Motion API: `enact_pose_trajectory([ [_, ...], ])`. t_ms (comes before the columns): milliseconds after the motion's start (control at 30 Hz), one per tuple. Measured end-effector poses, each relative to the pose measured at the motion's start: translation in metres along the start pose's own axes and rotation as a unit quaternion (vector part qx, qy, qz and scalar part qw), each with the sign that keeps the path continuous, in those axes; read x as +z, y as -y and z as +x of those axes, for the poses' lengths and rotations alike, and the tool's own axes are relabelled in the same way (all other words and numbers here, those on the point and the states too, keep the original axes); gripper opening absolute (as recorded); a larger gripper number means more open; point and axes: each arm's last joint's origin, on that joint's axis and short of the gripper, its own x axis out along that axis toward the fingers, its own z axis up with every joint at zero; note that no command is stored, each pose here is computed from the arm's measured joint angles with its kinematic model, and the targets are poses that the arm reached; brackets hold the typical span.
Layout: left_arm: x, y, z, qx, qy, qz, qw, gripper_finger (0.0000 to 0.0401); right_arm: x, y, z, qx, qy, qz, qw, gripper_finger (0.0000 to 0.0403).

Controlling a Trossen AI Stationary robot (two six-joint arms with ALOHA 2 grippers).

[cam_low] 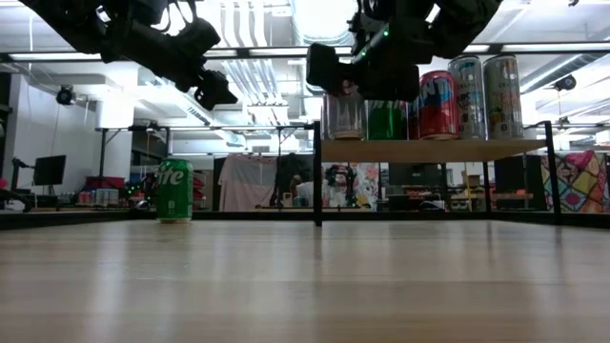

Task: Place canned beverage on shelf
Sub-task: Put the silver soda can on the shelf aligned in front of the other silver soda can

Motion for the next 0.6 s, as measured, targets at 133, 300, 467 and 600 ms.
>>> enact_pose_trajectory([
  [133, 0.0000, 0.0000, 0.0000, 0.000, 0.000, 0.000, 1.000, 0.0265, 0.0005, -0.0004, 0.0001, 0.000, 0.000, -0.005, 1.000, 0.0329],
  [300, 0.0000, 0.0000, 0.0000, 0.000, 0.000, 0.000, 1.000, 0.0265, 0.0008, -0.0005, 0.0001, 0.000, 0.000, -0.014, 1.000, 0.0337],
  [467, 0.0000, 0.0000, 0.0000, 0.000, 0.000, 0.000, 1.000, 0.0265, 0.0021, -0.0001, -0.0001, 0.000, 0.001, -0.020, 1.000, 0.0329],
  [600, -0.0001, -0.0001, 0.0001, 0.000, 0.000, 0.000, 1.000, 0.0265, 0.0043, 0.0005, -0.0005, 0.000, 0.002, -0.027, 1.000, 0.0328],
])
